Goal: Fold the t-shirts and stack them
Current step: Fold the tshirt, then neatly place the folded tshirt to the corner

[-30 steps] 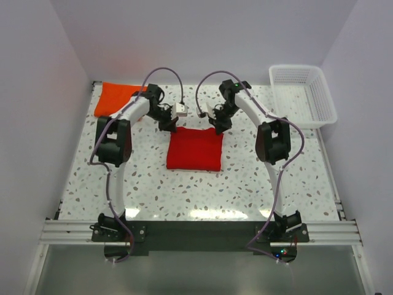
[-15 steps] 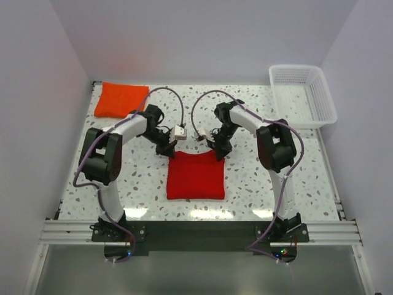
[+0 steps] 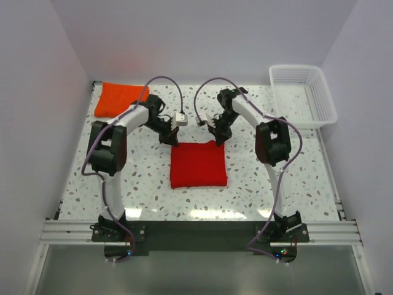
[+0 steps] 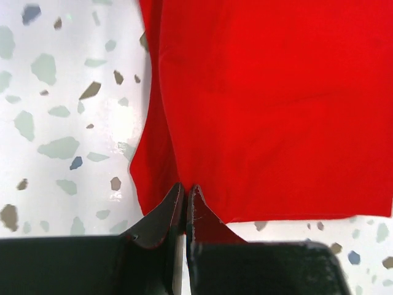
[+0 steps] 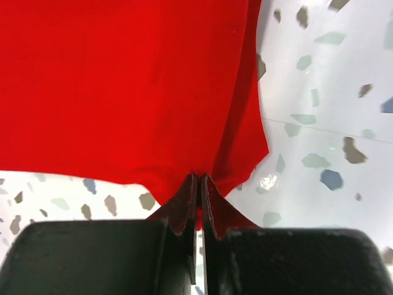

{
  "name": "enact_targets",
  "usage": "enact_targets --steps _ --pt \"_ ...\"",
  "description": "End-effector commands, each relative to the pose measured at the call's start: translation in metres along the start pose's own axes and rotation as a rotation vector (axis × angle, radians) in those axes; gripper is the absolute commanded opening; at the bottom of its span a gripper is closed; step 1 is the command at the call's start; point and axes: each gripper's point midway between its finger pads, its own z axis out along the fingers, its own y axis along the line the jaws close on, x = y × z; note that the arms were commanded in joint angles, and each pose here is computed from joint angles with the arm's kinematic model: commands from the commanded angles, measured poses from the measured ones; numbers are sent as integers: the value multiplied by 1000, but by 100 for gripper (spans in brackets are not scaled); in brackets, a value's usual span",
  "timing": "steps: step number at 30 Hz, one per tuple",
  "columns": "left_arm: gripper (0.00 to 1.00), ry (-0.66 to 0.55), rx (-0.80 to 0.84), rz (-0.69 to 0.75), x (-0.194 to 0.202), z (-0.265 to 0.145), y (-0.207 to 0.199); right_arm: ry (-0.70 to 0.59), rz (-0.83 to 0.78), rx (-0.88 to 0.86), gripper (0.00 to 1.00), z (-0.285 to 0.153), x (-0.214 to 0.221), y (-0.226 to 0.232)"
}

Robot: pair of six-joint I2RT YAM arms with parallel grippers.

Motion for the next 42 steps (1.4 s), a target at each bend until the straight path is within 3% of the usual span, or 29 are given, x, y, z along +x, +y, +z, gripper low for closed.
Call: enact_targets --steps 1,5,8,12,14,15,17,21,24,25,28,35,42 --pt "4 -31 -13 -71 8 10 23 38 17 -20 0 10 10 -6" --pt "4 -42 -40 -150 21 9 48 56 32 26 1 18 17 -23" --pt "4 -52 -62 -185 24 4 59 28 82 111 10 15 12 -38" --pt "9 -93 -143 -229 14 -15 74 -55 174 289 9 -21 -9 -56" --pt "12 -127 -173 -277 8 -26 79 -88 204 378 23 -35 -11 -66" --pt "21 -151 -205 -275 0 -35 84 -98 248 412 34 -42 -13 -67" --pt "37 -205 -238 -354 -7 -51 86 -149 270 515 45 -70 -25 -70" --pt "47 -325 -361 -366 -34 -91 75 -286 389 606 56 -107 -49 -54" --pt "51 -398 -334 -371 -51 -96 40 -388 488 459 52 -96 -65 -14" --pt "51 -414 -294 -405 -57 -90 27 -467 494 360 48 -94 -83 6" --pt "51 -416 -144 -485 -62 -64 -19 -527 624 155 44 -66 -96 42" --pt "50 -373 136 -701 -35 1 -103 -488 810 -153 39 11 -118 99" --pt "48 -247 236 -976 35 51 -120 -286 1038 -248 39 86 -52 105"
